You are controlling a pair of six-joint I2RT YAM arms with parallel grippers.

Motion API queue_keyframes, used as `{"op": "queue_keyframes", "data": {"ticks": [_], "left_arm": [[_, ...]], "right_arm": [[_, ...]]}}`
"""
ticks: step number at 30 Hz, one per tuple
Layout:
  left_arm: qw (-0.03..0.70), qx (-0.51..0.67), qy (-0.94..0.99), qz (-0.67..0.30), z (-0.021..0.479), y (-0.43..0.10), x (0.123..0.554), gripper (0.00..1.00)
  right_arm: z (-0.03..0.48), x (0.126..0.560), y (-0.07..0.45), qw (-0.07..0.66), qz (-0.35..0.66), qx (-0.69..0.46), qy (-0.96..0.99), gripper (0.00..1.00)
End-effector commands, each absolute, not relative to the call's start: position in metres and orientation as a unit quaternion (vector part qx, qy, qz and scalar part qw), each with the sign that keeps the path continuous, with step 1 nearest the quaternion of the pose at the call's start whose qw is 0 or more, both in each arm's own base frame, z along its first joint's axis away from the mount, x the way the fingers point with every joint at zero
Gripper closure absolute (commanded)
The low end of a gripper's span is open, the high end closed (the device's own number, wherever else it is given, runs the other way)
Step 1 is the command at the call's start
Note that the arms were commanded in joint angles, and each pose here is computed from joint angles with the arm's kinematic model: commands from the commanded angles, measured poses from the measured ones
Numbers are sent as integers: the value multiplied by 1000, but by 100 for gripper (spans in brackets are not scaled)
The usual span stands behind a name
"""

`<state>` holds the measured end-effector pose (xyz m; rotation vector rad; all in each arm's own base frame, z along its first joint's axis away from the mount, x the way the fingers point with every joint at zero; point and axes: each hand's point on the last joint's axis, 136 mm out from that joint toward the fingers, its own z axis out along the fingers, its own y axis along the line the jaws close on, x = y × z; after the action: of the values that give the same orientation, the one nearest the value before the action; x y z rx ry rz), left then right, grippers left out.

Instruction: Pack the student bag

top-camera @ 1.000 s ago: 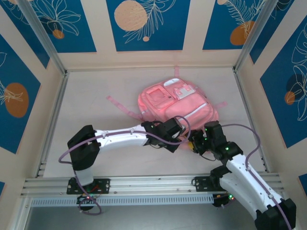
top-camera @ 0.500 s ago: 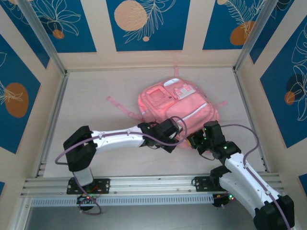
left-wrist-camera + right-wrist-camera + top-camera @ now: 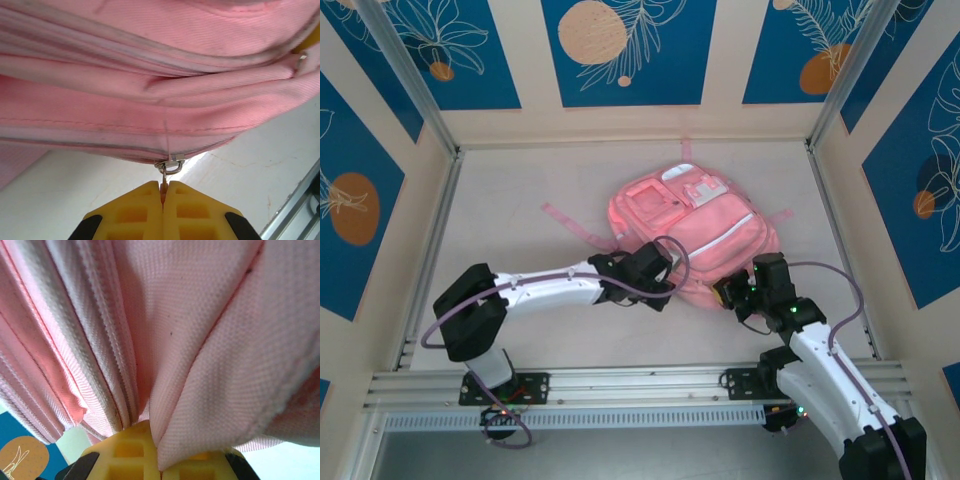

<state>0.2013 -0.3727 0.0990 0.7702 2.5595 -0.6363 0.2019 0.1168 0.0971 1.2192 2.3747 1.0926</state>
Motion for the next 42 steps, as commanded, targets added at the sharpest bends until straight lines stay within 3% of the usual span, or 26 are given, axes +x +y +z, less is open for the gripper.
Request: {"op": "queue_keyframes", "data": {"ticks": [1,17,27,34,36,37,42], "left_arm": [[188,235,937,-176,90,-332,212,100],[193,105,969,-110,75,-264,263,100],[198,115,958,-172,90,-273,254,100],[212,136,941,-229,124,-264,227,56],[221,136,935,-241,138,-259,221,33],[228,135,933,-244,145,-255,218,27],[284,115,924,-226,184,-226,216,21]], "right_arm": [[88,205,99,155,346,438,815,100],[85,207,98,155,349,435,816,100],[90,208,106,156,364,403,825,100],[89,204,115,161,379,363,836,99],[89,202,121,160,383,345,842,99],[88,200,125,160,385,333,846,99],[91,190,155,167,403,243,866,98]]}}
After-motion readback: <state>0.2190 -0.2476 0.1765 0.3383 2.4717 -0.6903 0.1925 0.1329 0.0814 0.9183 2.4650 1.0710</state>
